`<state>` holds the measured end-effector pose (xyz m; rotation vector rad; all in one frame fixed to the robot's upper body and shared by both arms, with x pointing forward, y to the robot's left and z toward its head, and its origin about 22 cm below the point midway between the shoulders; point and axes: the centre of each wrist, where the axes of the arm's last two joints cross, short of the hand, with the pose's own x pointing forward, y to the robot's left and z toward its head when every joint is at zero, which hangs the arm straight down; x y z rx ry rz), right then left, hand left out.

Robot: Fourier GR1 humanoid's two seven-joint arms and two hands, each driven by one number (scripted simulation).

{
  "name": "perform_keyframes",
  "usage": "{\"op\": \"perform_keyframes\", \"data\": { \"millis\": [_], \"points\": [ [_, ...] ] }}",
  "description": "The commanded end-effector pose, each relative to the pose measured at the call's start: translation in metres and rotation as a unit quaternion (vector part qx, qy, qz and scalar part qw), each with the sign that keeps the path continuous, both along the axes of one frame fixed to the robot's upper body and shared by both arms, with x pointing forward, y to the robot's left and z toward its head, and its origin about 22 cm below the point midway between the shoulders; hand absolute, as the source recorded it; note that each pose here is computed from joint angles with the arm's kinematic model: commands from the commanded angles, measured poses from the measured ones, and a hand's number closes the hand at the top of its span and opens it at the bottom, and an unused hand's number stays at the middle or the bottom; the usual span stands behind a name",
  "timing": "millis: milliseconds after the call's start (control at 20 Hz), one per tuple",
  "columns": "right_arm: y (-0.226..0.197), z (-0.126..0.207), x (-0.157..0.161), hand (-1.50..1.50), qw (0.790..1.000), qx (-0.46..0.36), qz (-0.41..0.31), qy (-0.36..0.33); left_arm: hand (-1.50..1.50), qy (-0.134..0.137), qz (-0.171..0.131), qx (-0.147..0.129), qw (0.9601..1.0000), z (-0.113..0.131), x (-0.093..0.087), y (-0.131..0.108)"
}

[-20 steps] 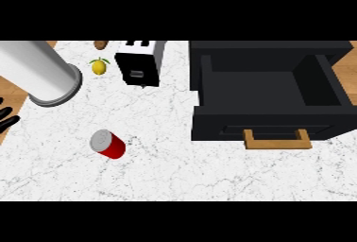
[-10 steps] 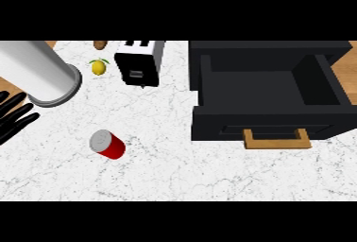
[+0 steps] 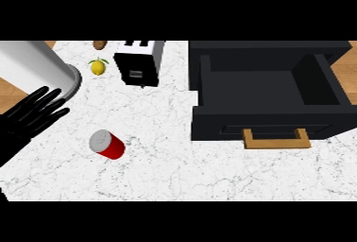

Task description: Pick up the can, place it into the drawer and close the drawer

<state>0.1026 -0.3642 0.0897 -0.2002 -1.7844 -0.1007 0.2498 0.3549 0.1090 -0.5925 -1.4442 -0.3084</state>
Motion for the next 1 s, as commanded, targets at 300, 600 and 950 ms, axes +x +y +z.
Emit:
{"op": "perform_keyframes", "data": {
  "millis": [300, 600, 950],
  "points": [
    [-0.017, 0.012, -0.014, -1.5, 1.0, 0.008, 0.001, -0.007, -1.5, 0.016, 0.008, 0.028, 0.9994, -0.037, 0.009, -0.019],
    [-0.016, 0.023, -0.01, -1.5, 1.0, -0.001, -0.008, -0.002, -1.5, 0.01, 0.017, 0.036, 0.9992, -0.068, 0.011, -0.037],
    [-0.017, -0.008, -0.024, -1.5, 1.0, 0.003, 0.001, 0.011, -1.5, 0.007, 0.051, 0.054, 0.9972, -0.106, 0.014, -0.038]
  ]
}}
